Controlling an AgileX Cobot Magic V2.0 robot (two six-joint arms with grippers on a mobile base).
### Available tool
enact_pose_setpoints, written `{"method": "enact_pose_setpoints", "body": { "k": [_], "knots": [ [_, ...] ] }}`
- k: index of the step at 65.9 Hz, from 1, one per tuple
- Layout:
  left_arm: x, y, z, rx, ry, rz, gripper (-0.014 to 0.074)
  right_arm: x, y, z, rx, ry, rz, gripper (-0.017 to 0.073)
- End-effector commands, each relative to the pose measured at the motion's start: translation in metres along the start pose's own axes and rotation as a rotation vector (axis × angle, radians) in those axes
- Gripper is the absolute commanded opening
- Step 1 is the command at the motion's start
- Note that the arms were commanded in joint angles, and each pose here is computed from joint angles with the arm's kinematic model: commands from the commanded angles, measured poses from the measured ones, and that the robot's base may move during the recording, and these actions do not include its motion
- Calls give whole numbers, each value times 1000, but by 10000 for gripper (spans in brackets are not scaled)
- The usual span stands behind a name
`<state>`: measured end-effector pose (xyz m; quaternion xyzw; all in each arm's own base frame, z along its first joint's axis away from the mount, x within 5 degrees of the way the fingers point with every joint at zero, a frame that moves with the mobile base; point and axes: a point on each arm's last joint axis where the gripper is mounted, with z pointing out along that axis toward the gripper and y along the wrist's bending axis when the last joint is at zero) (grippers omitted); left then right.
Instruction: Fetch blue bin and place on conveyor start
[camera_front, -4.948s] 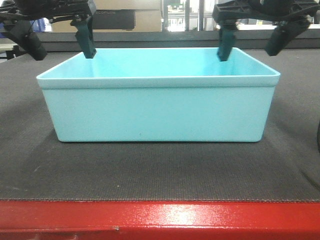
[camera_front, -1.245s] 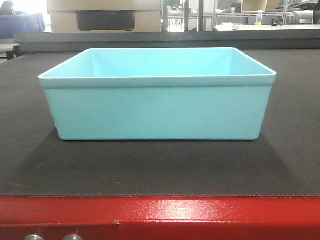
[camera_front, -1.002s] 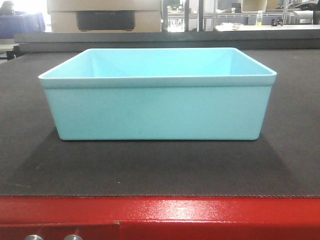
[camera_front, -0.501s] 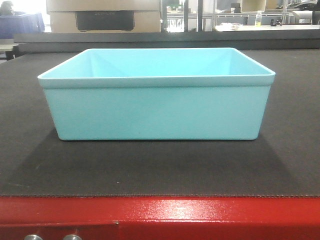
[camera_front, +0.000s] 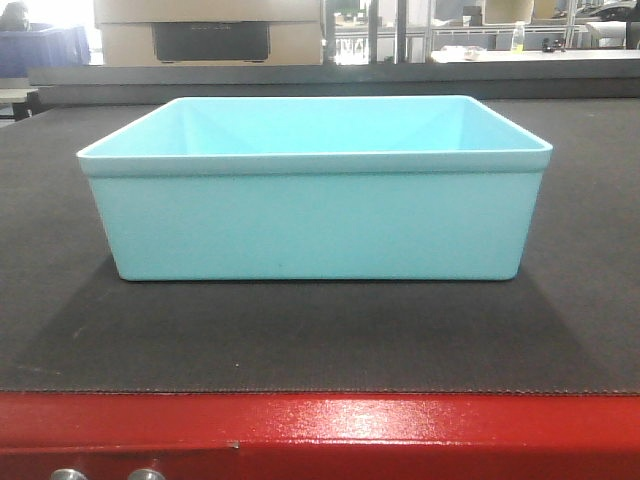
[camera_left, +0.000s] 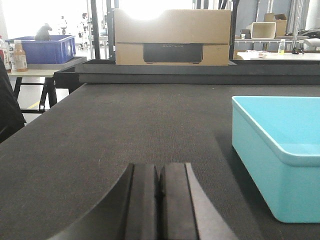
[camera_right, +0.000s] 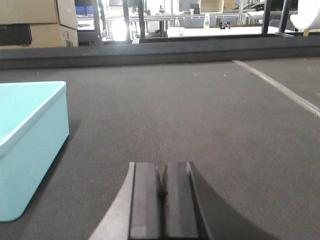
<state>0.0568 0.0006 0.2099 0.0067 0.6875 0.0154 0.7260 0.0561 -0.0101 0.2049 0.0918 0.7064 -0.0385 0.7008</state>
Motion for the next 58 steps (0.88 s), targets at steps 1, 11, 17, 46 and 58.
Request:
{"method": "enact_pose_setpoints", "body": {
  "k": [1,11,17,46,58],
  "knots": [
    [-3,0,0,-5,-24,-4,-111,-3,0,-1,3,-44,-9,-162],
    [-3,0,0,-5,-24,-4,-111,-3,0,-1,3,-46,-9,-162],
    [-3,0,0,-5,-24,-4,-111,-3,0,-1,3,-46,-9,-162],
    [-3,0,0,-5,-24,-4,-111,-3,0,-1,3,-48,-9,-162],
    [-3,0,0,-5,-24,-4,-111,-3,0,-1,3,-48,-9,-162]
  ]
}}
